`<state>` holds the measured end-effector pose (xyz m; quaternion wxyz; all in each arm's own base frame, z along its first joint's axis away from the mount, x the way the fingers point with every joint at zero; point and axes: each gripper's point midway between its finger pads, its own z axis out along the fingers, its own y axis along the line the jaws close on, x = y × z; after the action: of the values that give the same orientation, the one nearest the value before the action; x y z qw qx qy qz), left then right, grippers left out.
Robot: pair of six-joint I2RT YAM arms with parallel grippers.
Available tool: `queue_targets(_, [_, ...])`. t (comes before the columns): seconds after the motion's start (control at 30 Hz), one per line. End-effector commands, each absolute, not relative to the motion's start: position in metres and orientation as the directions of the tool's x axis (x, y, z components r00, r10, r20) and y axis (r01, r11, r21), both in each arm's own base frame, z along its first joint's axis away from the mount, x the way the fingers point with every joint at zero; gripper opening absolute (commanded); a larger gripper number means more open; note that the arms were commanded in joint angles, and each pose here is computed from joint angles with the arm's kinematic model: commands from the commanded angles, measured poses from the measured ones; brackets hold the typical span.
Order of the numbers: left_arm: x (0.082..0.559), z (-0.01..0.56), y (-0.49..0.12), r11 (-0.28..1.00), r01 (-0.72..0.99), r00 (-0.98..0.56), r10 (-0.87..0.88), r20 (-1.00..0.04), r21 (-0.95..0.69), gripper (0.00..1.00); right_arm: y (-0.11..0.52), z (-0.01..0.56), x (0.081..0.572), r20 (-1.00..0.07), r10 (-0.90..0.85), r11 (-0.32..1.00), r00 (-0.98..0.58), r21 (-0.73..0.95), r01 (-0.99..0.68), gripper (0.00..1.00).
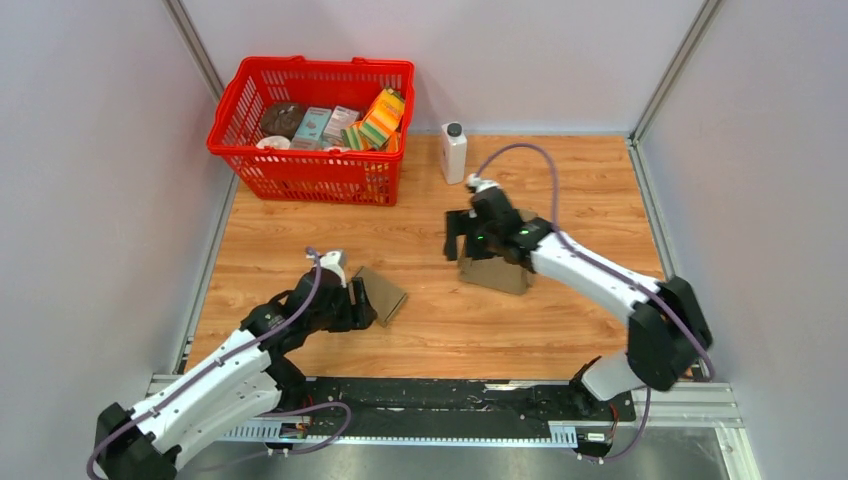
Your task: Fold the paper box
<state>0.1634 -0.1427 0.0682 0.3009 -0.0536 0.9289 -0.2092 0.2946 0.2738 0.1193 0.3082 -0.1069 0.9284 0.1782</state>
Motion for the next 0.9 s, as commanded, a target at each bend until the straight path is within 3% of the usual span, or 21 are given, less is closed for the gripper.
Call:
queue_targets(0.0, [0.164, 0.108, -0.173, 0.913, 0.302, -0.786, 0.076, -0.614, -0.274, 0.76, 0.188, 0.126, 0.305, -0.596, 0.162, 0.934, -0.787, 0.350, -0.072, 0.92])
queue_targets(0.03, [0.172, 0.124, -0.186, 0.905, 0.347, -0.765, 0.122, -0.632, -0.246, 0.76, 0.173, 0.124, 0.308, -0.590, 0.223, 0.930, -0.776, 0.368, -0.012, 0.92])
queue_targets(0.1, [0.179, 0.099, -0.200, 0.905, 0.414, -0.782, 0.300, -0.546, -0.096, 0.76, 0.140, 0.121, 0.311, -0.568, 0.316, 0.913, -0.760, 0.400, 0.081, 0.93])
queue_targets(0.27, [0.204, 0.062, -0.228, 0.849, 0.513, -0.757, 0.519, -0.397, 0.131, 0.75, 0.097, 0.109, 0.323, -0.565, 0.327, 0.932, -0.758, 0.327, 0.158, 0.94])
queue_targets(0.47, [0.223, 0.037, -0.208, 0.842, 0.442, -0.770, 0.533, -0.351, 0.309, 0.76, 0.078, 0.084, 0.334, -0.532, 0.294, 0.954, -0.794, 0.219, 0.206, 0.92])
queue_targets(0.57, [0.227, 0.030, -0.189, 0.869, 0.378, -0.802, 0.479, -0.356, 0.318, 0.75, 0.080, 0.069, 0.329, -0.495, 0.287, 0.955, -0.820, 0.215, 0.205, 0.88])
queue_targets(0.77, [0.244, 0.018, -0.145, 0.922, 0.237, -0.865, 0.343, -0.365, 0.304, 0.67, 0.095, 0.053, 0.328, -0.462, 0.296, 0.944, -0.836, 0.277, 0.181, 0.76])
queue_targets(0.87, [0.265, 0.035, -0.127, 0.931, 0.145, -0.859, 0.286, -0.424, 0.334, 0.67, 0.099, 0.044, 0.327, -0.435, 0.301, 0.939, -0.849, 0.291, 0.183, 0.66])
